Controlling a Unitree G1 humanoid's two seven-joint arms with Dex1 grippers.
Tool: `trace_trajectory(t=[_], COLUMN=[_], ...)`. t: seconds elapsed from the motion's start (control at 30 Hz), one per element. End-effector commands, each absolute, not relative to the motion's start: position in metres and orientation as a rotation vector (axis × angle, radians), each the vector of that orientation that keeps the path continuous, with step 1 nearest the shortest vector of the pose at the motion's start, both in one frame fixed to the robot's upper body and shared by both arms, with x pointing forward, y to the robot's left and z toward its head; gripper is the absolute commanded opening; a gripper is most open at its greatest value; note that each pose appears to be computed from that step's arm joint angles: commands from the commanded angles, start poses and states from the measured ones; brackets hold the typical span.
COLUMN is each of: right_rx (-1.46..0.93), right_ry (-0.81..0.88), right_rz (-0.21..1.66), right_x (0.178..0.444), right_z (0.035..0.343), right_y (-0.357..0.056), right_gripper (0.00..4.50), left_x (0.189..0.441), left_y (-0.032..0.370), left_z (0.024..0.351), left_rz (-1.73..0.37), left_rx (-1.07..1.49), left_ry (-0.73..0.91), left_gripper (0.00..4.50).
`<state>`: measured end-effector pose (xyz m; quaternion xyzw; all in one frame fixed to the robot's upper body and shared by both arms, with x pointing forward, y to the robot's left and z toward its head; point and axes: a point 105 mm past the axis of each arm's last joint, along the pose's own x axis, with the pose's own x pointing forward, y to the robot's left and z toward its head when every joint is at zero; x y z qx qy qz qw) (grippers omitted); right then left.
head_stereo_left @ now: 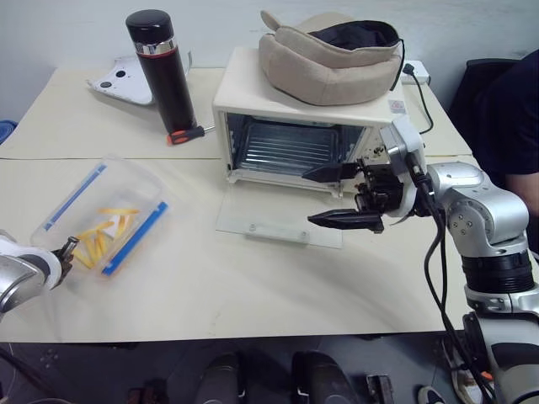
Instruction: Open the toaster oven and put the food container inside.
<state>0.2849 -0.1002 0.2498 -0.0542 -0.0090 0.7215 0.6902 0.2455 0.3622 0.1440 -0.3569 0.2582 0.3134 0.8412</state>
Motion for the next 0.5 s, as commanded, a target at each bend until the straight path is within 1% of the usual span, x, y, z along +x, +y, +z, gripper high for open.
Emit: trace_trajectory(t=[0.03,0.13,0.2,0.3,0.33,0.4,0.5], right_rx=[-0.171,-0.213,-0.23,-0.274,-0.281,-0.291,-0.276], right_ry=[-0.088,-0.112,-0.115,-0.118,-0.111,-0.092,-0.074], right_rz=[1.649,1.586,1.561,1.519,1.512,1.504,1.468], right_x=[0.272,0.279,0.282,0.285,0.284,0.282,0.28], right_z=[0.267,0.27,0.27,0.271,0.271,0.27,0.27], right_y=[-0.106,-0.111,-0.115,-0.124,-0.128,-0.136,-0.147], right_gripper=[4.5,4.5,4.5,4.5,4.5,4.5,4.5], left_x=[0.243,0.246,0.249,0.255,0.256,0.259,0.269], left_y=[0.38,0.389,0.387,0.37,0.367,0.364,0.348], left_z=[0.158,0.17,0.177,0.186,0.19,0.203,0.229], left_rz=[0.659,0.629,0.568,0.354,0.311,0.238,0.084], left_rx=[-0.688,-0.62,-0.557,-0.45,-0.416,-0.384,-0.367], left_ry=[0.531,0.553,0.583,0.649,0.662,0.657,0.615], left_gripper=[0.0,0.0,0.0,0.0,0.0,0.0,0.0])
